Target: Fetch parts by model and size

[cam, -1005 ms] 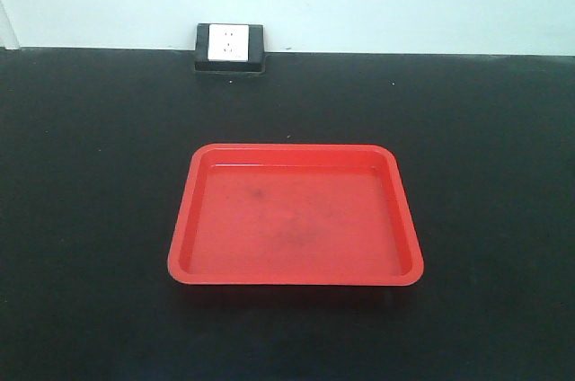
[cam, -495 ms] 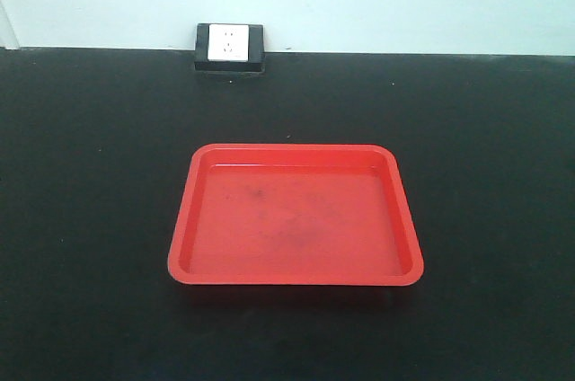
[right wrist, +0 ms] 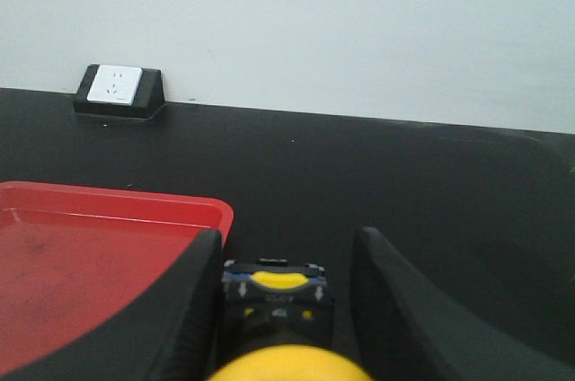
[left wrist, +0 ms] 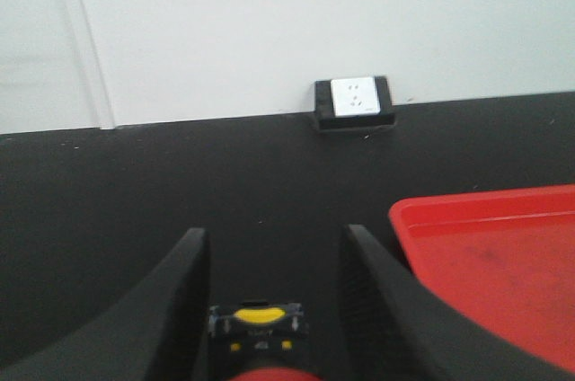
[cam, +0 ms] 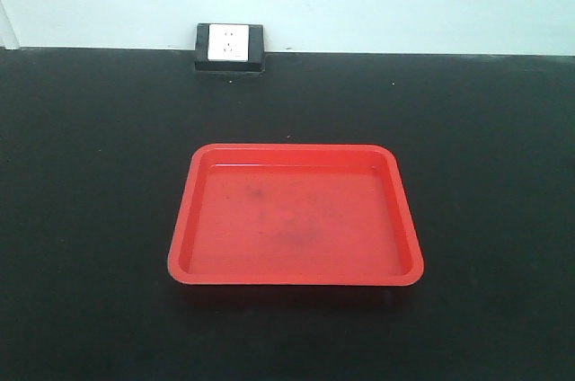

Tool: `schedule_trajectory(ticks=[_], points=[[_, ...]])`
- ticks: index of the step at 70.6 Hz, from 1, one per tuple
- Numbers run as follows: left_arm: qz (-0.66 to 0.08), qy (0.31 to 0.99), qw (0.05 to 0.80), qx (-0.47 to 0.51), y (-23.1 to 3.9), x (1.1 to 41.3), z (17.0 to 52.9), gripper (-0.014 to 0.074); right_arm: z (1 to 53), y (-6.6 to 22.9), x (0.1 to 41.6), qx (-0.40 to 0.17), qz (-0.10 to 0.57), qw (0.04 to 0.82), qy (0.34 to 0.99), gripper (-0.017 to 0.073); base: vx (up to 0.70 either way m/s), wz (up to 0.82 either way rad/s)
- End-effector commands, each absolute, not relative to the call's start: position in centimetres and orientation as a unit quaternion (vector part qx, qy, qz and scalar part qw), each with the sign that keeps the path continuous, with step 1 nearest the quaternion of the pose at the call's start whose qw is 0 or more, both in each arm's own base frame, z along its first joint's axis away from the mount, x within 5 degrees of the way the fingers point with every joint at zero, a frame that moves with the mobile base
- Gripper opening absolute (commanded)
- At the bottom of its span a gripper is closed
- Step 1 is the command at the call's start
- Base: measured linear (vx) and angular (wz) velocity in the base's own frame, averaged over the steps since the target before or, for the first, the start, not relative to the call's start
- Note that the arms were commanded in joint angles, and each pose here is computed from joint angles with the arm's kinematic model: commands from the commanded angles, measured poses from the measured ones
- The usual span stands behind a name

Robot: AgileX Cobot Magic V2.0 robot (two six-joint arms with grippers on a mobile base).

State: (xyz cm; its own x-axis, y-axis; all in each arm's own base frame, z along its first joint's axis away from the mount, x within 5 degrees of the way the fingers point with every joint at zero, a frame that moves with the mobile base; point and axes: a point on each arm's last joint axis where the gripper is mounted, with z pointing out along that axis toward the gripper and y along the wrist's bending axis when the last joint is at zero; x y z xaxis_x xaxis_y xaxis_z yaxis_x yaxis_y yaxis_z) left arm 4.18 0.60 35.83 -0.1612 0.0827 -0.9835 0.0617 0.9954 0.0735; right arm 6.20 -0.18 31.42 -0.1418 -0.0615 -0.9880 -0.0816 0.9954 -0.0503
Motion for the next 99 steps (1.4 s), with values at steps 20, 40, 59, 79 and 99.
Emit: schedule_trajectory(ticks=[20, 40, 59, 79, 99], points=[[-0.067, 0.759, 0.646, 0.046, -1.9, 10.8, 40.8, -0.0006, 33.0, 0.1, 6.4, -0.064, 0.008, 0.688, 0.723, -0.0002, 0.0, 0.0], [-0.101, 0.805, 0.57, 0.127, -5.1, 18.6, 40.4, -0.0005, 32.9, 0.1, 6.4, -0.063, 0.007, 0.686, 0.724, -0.0002, 0.0, 0.0], [-0.159, 0.824, 0.524, 0.149, -8.0, 24.4, 39.9, -0.0005, 32.9, 0.1, 6.4, -0.063, 0.007, 0.686, 0.725, -0.0002, 0.0, 0.0], [-0.202, 0.84, 0.477, 0.161, -13.9, 29.1, 39.1, -0.0005, 32.9, 0.0, 6.4, -0.062, 0.005, 0.684, 0.727, -0.0002, 0.0, 0.0], [-0.132, 0.896, 0.404, 0.126, -18.5, 33.1, 36.0, -0.0005, 32.8, 0.0, 6.4, -0.062, 0.004, 0.683, 0.728, -0.0002, 0.0, 0.0]])
